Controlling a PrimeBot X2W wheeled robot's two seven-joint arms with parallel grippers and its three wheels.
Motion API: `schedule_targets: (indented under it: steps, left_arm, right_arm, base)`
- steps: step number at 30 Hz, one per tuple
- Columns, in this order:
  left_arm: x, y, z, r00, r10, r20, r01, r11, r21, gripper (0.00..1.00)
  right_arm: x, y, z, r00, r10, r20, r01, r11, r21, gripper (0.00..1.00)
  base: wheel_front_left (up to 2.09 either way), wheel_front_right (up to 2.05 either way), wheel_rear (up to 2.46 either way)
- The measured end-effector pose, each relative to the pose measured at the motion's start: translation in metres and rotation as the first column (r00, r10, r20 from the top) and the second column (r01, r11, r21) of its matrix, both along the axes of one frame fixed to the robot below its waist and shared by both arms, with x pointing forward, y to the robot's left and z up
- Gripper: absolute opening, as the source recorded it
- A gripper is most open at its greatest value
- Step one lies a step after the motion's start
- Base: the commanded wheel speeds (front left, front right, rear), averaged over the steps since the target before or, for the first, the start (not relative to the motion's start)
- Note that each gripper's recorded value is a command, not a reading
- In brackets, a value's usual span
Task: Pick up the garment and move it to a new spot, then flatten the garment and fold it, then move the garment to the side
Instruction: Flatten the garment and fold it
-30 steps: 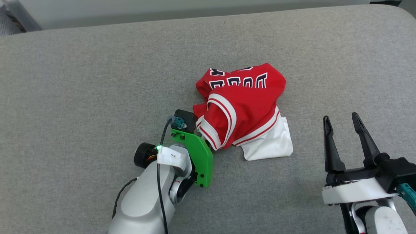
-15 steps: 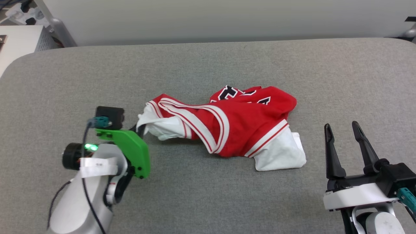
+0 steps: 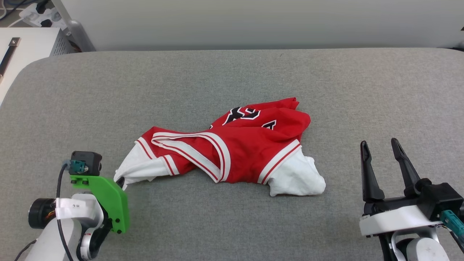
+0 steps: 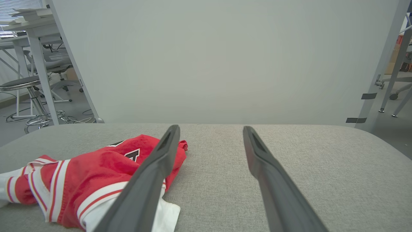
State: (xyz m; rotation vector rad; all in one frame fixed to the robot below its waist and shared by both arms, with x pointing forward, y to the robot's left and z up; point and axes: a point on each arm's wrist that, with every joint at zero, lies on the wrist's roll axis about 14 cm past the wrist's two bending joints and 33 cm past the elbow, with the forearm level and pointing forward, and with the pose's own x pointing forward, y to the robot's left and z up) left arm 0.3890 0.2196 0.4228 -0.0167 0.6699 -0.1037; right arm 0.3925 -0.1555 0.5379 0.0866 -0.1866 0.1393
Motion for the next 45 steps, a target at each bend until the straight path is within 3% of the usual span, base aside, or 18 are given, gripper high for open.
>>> schedule_targets:
  steps: [1,5,11,19,28,33,45]
  left_arm:
    - [0.000,0.002,-0.001,1.000,0.004,0.006,-0.004,1.000,0.009,1.00]
    - [0.003,0.013,0.002,0.997,0.042,0.059,-0.044,0.999,0.026,1.00]
    - [0.017,0.015,0.039,0.953,0.081,0.291,-0.084,0.996,-0.002,1.00]
    - [0.016,0.002,0.114,0.740,0.104,0.664,-0.059,0.994,-0.091,1.00]
    - [-0.018,-0.020,0.155,0.587,0.143,0.797,-0.019,0.987,-0.163,1.00]
    - [-0.032,-0.031,0.139,0.620,0.097,0.779,0.015,0.991,-0.135,1.00]
    - [-0.031,-0.041,0.130,0.638,0.094,0.764,0.027,0.989,-0.145,1.00]
  right_arm:
    - [0.000,0.000,0.000,1.000,0.000,-0.001,0.000,1.000,0.000,1.00]
    - [-0.001,0.000,0.000,1.000,0.000,0.001,0.000,1.000,0.000,1.00]
    - [-0.002,0.002,0.004,1.000,0.007,0.011,-0.007,1.000,-0.003,1.00]
    - [-0.010,0.007,0.009,1.000,0.021,0.023,-0.021,1.000,-0.008,1.00]
    - [-0.014,0.016,0.012,0.998,0.048,0.031,-0.047,0.999,-0.013,1.00]
    - [-0.013,0.019,0.012,0.998,0.056,0.034,-0.056,0.998,-0.020,1.00]
    - [-0.012,0.025,-0.002,0.996,0.090,-0.015,-0.091,0.995,-0.049,1.00]
  base:
    - [0.00,0.00,0.00]
    - [0.00,0.00,0.00]
    - [0.00,0.00,0.00]
    - [0.00,0.00,0.00]
    - [0.00,0.00,0.00]
    - [0.00,0.00,0.00]
    - [0.00,0.00,0.00]
